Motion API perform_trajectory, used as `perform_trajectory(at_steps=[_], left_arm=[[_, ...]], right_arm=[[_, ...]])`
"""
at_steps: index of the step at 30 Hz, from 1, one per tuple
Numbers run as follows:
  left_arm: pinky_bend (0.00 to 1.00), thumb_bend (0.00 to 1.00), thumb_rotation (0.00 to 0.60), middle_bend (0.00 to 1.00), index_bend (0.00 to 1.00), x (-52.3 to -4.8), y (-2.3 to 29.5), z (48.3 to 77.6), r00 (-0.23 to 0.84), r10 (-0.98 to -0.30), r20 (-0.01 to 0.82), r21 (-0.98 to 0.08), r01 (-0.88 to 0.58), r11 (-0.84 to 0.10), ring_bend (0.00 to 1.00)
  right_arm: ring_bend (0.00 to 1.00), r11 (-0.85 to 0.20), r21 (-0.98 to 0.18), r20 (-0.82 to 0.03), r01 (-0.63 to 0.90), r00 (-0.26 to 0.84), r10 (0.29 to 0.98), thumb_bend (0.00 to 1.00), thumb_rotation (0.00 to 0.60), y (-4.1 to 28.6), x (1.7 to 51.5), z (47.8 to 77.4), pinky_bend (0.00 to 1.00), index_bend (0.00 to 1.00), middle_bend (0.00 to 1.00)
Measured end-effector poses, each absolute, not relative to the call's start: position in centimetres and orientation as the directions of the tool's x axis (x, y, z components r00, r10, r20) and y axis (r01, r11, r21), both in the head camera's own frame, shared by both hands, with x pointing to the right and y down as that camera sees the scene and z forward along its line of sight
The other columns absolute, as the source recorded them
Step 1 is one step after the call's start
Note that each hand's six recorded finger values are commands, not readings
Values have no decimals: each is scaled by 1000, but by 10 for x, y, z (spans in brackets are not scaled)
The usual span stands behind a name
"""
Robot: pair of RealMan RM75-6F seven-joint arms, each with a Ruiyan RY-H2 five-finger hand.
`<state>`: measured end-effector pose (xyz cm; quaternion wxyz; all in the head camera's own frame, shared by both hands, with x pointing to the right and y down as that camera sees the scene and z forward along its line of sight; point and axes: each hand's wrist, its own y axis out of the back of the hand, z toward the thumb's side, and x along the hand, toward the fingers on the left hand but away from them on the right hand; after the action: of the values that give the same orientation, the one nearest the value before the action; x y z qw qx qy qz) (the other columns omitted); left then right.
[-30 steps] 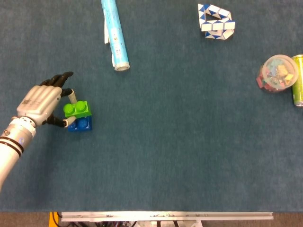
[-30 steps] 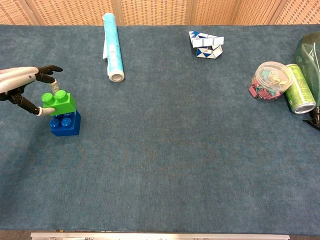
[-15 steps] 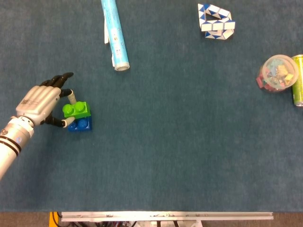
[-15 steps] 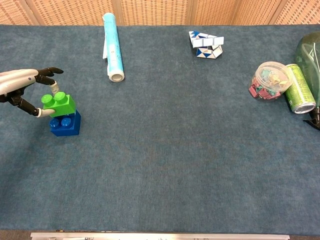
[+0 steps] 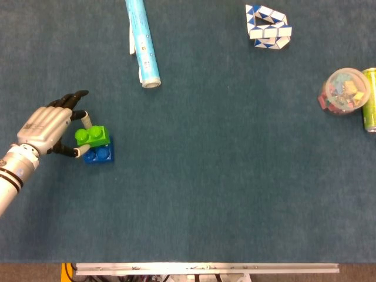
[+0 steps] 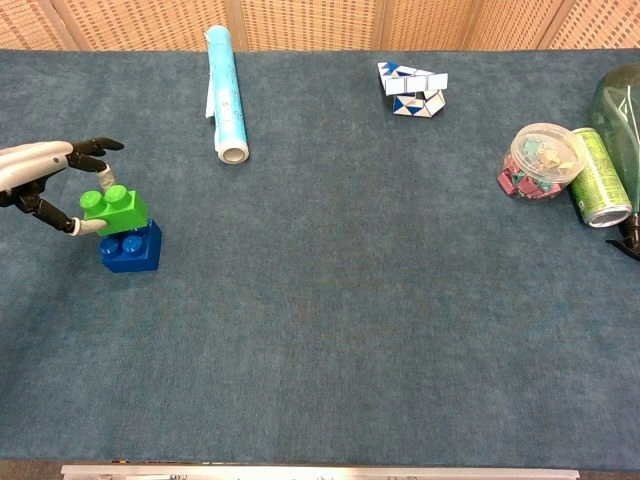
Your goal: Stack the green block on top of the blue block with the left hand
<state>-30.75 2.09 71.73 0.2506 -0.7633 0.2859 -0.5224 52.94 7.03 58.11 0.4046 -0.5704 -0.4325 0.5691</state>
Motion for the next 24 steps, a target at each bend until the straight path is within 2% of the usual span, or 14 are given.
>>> perform_trajectory(at_steps=[24], left_arm=[[113,285,600,0,501,-312,26,724,286,-695,659,-669,-198,-716,0]], right_arm=[[131,-294,-955,-295,33,-22,955,99,600,71,529,580,137,215,258]])
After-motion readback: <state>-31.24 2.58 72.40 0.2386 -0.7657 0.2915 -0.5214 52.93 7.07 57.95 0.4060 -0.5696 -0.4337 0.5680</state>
